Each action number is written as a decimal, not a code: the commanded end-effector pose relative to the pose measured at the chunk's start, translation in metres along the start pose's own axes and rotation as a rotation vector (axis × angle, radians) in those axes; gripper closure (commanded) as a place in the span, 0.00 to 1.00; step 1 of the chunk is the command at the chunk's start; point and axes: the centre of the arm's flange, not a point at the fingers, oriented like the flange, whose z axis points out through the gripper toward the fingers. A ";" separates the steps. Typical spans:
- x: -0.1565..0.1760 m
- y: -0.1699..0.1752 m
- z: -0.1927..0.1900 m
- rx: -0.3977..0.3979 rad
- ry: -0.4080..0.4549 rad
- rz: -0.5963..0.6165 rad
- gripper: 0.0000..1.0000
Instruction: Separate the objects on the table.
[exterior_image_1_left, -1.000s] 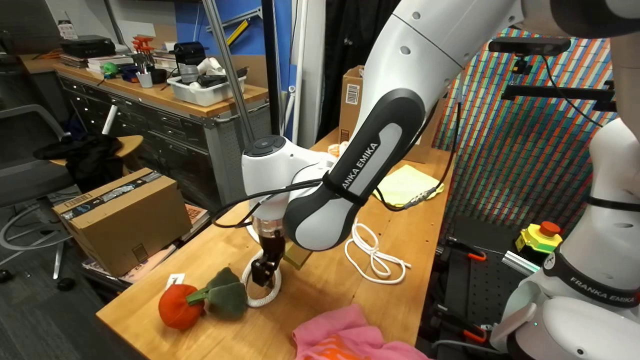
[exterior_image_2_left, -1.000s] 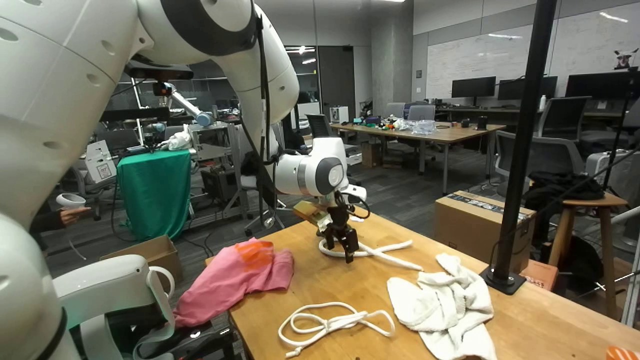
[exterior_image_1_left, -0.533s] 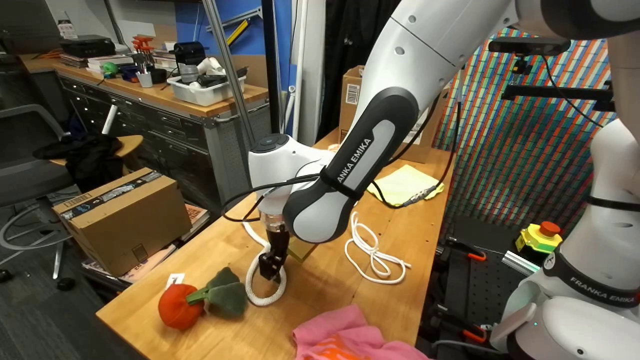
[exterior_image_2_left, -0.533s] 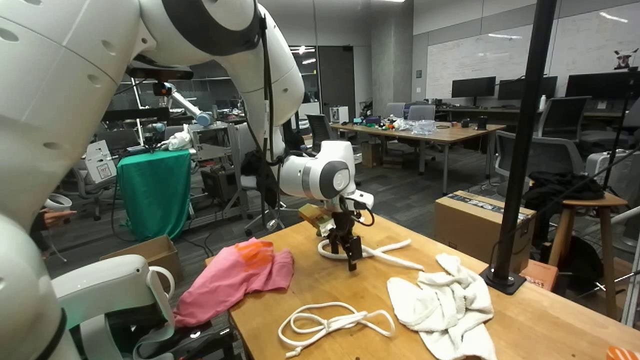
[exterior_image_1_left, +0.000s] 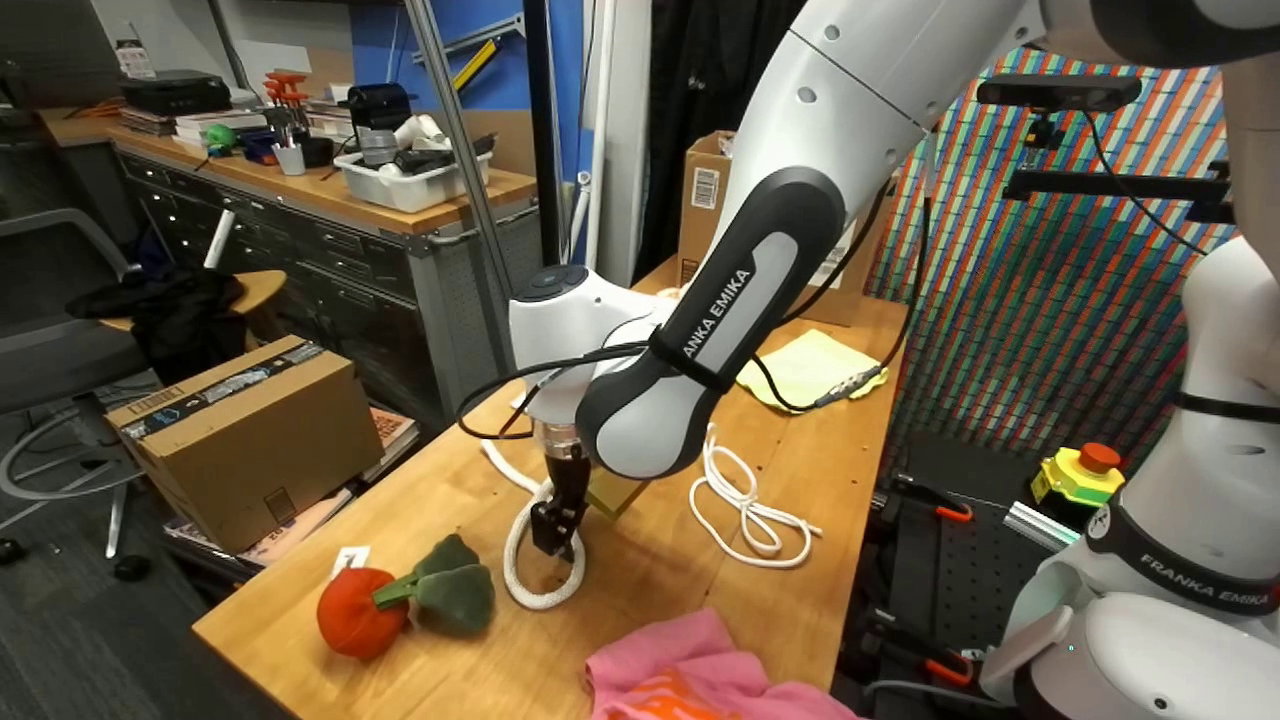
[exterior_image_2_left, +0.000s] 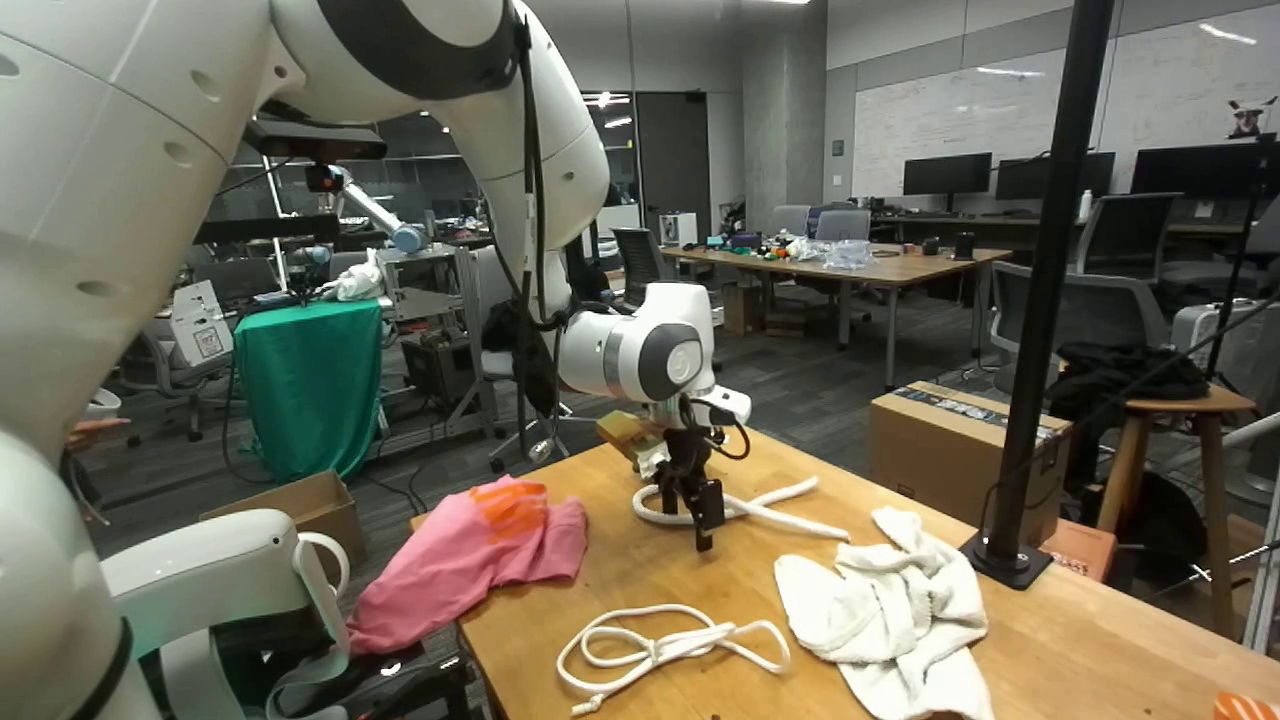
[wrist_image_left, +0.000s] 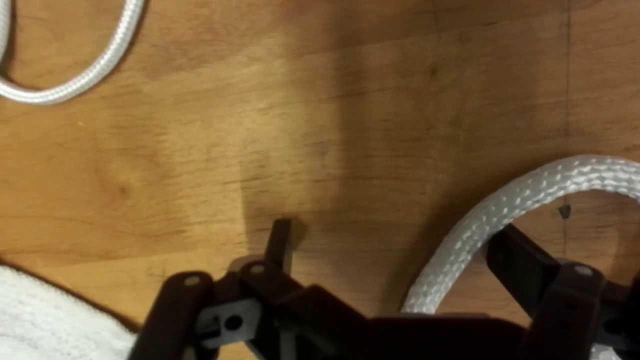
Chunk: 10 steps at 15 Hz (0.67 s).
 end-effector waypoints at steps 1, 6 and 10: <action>-0.011 0.021 -0.013 -0.008 -0.028 0.011 0.00; -0.019 0.038 -0.019 -0.027 -0.059 0.015 0.00; -0.027 0.040 -0.037 -0.018 -0.083 -0.009 0.00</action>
